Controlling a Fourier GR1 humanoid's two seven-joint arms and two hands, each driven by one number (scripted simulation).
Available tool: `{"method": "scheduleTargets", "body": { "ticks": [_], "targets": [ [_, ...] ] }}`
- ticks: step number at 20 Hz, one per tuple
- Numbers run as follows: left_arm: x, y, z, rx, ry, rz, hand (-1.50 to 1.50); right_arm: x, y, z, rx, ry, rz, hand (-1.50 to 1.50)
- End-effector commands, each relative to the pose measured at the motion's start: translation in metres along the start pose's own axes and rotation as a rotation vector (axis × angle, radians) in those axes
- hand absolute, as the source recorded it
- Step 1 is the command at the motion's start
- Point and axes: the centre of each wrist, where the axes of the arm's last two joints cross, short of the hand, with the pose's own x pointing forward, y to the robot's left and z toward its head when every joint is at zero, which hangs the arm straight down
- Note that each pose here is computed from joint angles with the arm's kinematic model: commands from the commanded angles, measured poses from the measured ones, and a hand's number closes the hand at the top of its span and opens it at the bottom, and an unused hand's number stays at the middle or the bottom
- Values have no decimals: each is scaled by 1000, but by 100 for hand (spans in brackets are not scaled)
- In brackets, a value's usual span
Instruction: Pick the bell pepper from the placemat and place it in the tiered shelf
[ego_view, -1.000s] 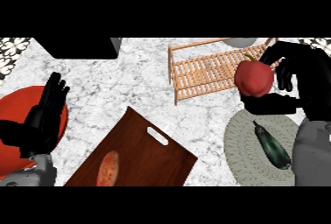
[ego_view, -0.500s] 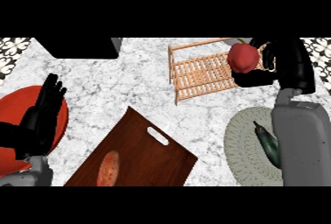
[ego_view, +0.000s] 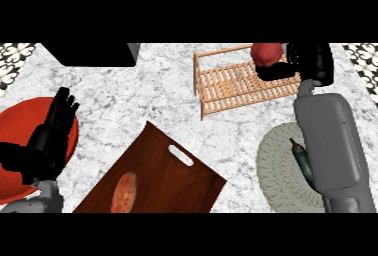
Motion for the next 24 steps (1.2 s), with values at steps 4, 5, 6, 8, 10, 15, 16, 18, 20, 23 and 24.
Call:
{"method": "scheduleTargets", "body": {
  "ticks": [4, 5, 6, 8, 10, 15, 16, 18, 20, 23, 24],
  "targets": [
    [1, -3, -8, 4, 2, 25, 0, -20, 25, -19, 70, 70, -85, -150],
    [18, -2, -6, 8, -12, -7, 0, -28, 5, -28, 85, 58, -105, -150],
    [19, -1, 2, -10, -11, 7, 0, -13, 20, -26, 80, 63, -77, -150],
    [-7, -4, 2, 7, -14, 4, 0, -25, 33, -27, 88, 55, -111, -150],
    [18, -5, -7, 4, -10, -5, 0, -30, 22, -38, 81, 46, -144, -150],
    [8, -9, -19, -2, -7, 13, 0, -10, 13, -40, 58, -33, -245, -150],
    [11, 7, -8, 10, -3, -5, 0, 0, -11, -48, 53, -50, -291, -150],
    [16, -7, -1, 7, 11, 7, 0, -5, -12, -44, 15, -31, -342, -150],
    [11, 3, 7, 22, 2, -5, 0, -13, -29, -46, -41, -17, -347, -150],
    [14, -18, 14, 37, -3, 11, 0, -14, -75, -49, -101, 24, -357, -150],
    [12, 6, -15, 25, 13, -12, 0, -11, -66, -35, -110, 24, -399, -150]
  ]
}}
